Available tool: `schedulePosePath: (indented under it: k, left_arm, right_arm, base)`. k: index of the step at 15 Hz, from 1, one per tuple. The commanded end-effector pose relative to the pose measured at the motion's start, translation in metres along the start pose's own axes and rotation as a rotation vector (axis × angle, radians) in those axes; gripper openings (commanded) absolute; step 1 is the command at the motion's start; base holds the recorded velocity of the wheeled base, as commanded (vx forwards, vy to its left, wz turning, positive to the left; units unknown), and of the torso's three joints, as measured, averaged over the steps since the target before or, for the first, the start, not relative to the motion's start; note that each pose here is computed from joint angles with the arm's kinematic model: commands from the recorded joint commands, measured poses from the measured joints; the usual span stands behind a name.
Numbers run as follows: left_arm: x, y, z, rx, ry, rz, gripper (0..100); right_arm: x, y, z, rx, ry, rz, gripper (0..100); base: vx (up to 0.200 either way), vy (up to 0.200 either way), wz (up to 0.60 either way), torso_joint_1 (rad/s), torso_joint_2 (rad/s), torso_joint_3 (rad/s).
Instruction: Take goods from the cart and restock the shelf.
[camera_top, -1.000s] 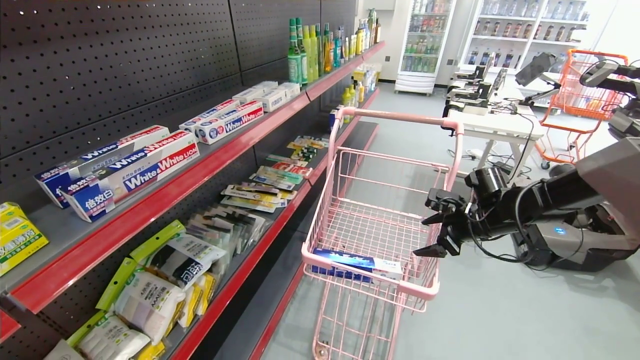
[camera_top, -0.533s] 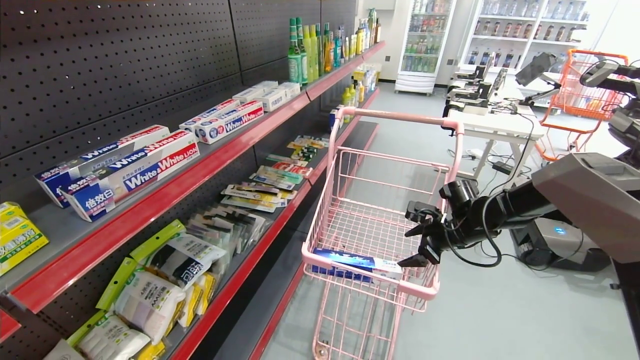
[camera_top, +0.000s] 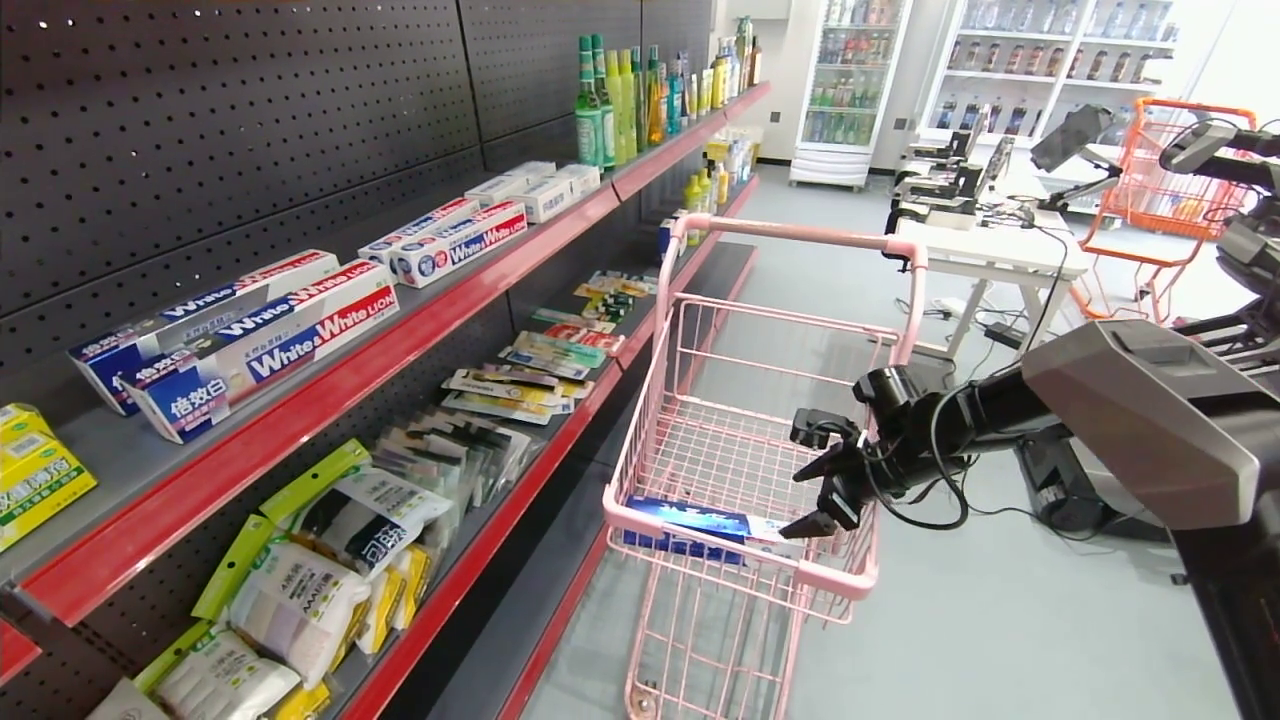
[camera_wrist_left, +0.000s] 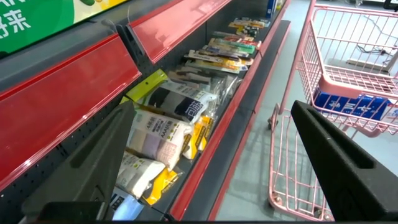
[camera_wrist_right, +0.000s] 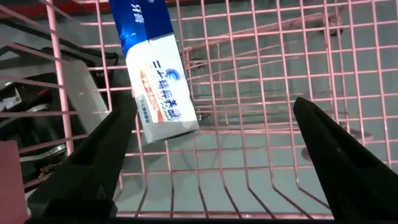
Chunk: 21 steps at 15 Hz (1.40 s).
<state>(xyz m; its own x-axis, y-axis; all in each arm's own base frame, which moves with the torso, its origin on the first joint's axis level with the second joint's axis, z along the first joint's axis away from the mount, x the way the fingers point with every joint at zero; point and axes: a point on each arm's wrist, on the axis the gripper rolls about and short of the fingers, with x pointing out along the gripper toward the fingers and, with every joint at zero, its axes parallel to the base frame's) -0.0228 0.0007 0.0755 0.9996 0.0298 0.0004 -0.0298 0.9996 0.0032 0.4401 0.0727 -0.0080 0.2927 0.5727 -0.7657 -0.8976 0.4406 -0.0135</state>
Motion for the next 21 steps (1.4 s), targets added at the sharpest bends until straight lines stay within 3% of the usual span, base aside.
schedulePosePath:
  k: [1, 6, 12, 15, 21]
  left_arm:
    - [0.0, 0.0, 0.0, 0.0, 0.0, 0.001, 100]
    - [0.0, 0.0, 0.0, 0.0, 0.0, 0.001, 100]
    - [0.0, 0.0, 0.0, 0.0, 0.0, 0.001, 100]
    - [0.0, 0.0, 0.0, 0.0, 0.0, 0.001, 100]
    - [0.0, 0.0, 0.0, 0.0, 0.0, 0.001, 100]
  right_arm:
    - [0.015, 0.005, -0.001, -0.002, 0.012, 0.028, 100]
    - [0.021, 0.012, -0.005, 0.023, 0.047, 0.073, 100]
    - [0.041, 0.006, -0.016, 0.037, 0.062, 0.087, 100]
    - [0.046, 0.002, -0.01, 0.039, 0.048, 0.075, 100]
    - [0.04, 0.019, -0.024, 0.115, 0.1, 0.123, 100]
  base:
    - [0.0, 0.0, 0.0, 0.0, 0.0, 0.0]
    - [0.0, 0.0, 0.0, 0.0, 0.0, 0.0]
    - [0.0, 0.0, 0.0, 0.0, 0.0, 0.0]
    - [0.0, 0.0, 0.0, 0.0, 0.0, 0.0]
    - [0.0, 0.0, 0.0, 0.0, 0.0, 0.0]
